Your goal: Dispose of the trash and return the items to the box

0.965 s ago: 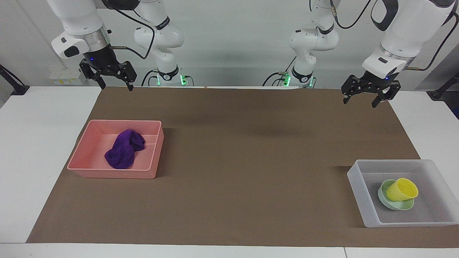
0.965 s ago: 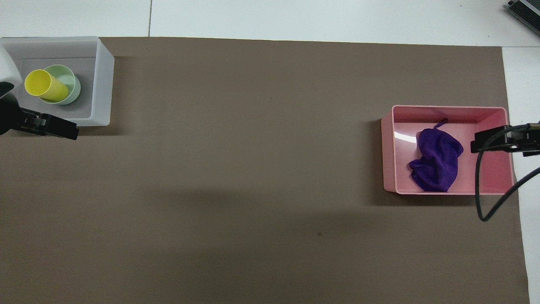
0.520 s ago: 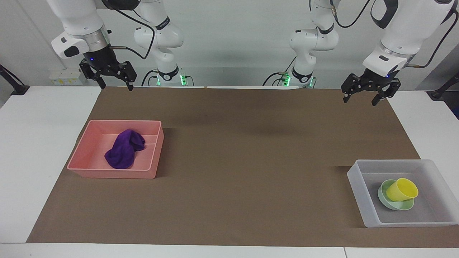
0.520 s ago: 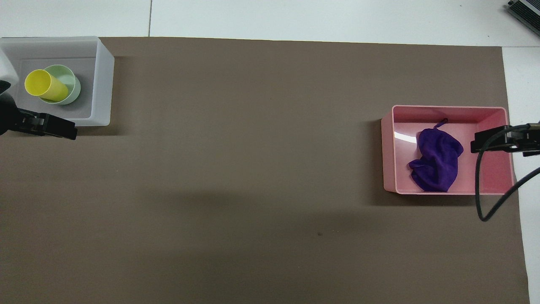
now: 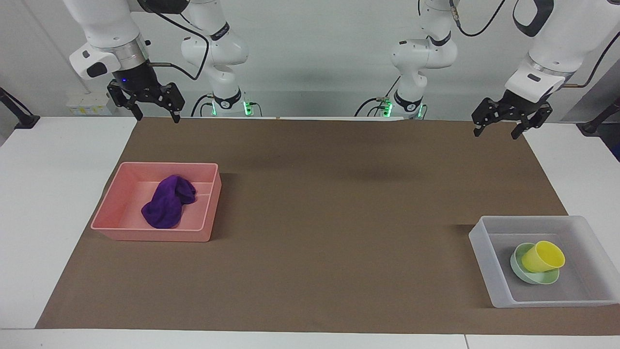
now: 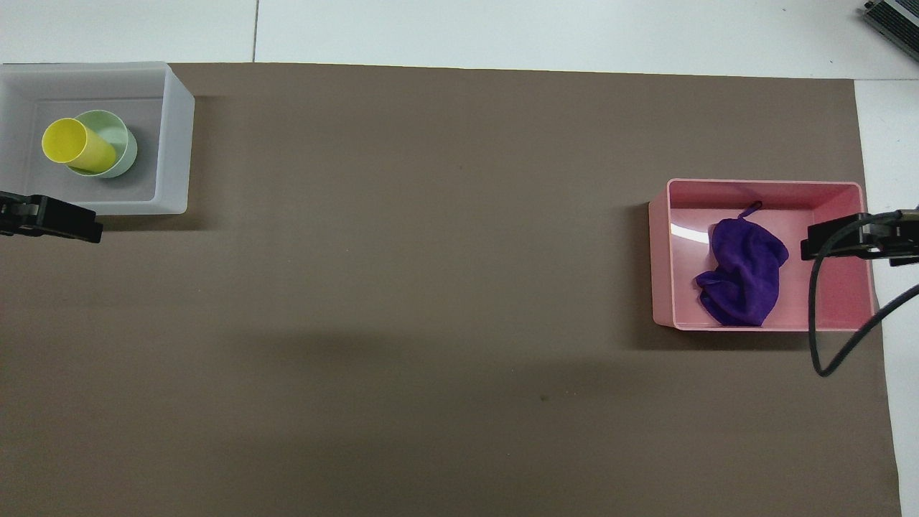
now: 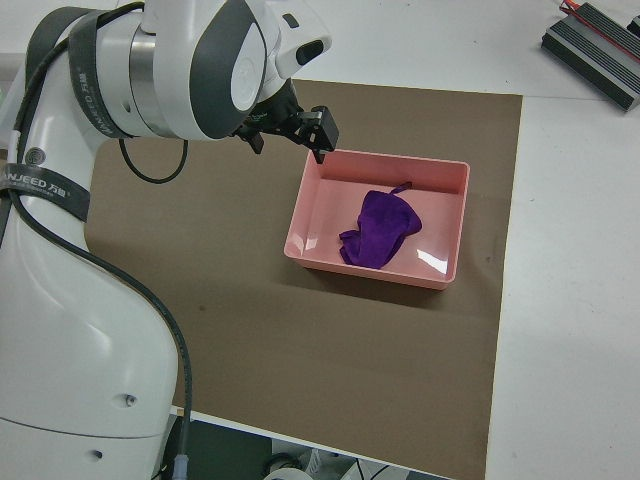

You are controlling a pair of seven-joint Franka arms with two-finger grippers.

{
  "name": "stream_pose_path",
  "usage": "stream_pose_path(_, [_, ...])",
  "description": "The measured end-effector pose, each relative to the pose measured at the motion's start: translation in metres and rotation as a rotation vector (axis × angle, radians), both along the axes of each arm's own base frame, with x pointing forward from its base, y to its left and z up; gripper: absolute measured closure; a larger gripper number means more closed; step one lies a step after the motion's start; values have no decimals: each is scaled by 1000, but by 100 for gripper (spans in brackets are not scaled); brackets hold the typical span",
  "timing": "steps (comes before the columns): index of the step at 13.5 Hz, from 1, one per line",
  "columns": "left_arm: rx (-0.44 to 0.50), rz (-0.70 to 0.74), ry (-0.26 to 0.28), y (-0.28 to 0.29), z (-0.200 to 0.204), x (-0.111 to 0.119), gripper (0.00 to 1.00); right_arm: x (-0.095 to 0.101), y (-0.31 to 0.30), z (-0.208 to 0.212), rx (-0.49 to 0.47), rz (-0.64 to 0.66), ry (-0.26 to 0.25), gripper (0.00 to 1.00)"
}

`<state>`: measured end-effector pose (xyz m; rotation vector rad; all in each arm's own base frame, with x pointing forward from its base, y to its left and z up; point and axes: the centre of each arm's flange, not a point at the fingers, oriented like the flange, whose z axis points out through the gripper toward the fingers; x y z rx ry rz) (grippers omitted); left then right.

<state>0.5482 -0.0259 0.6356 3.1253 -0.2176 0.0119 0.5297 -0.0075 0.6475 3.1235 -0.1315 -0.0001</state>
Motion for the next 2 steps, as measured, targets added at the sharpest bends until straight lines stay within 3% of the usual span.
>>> stream_pose_path(2, [-1,-1,-1,-1,1,-1,0,0,0,0,0,0,0,0])
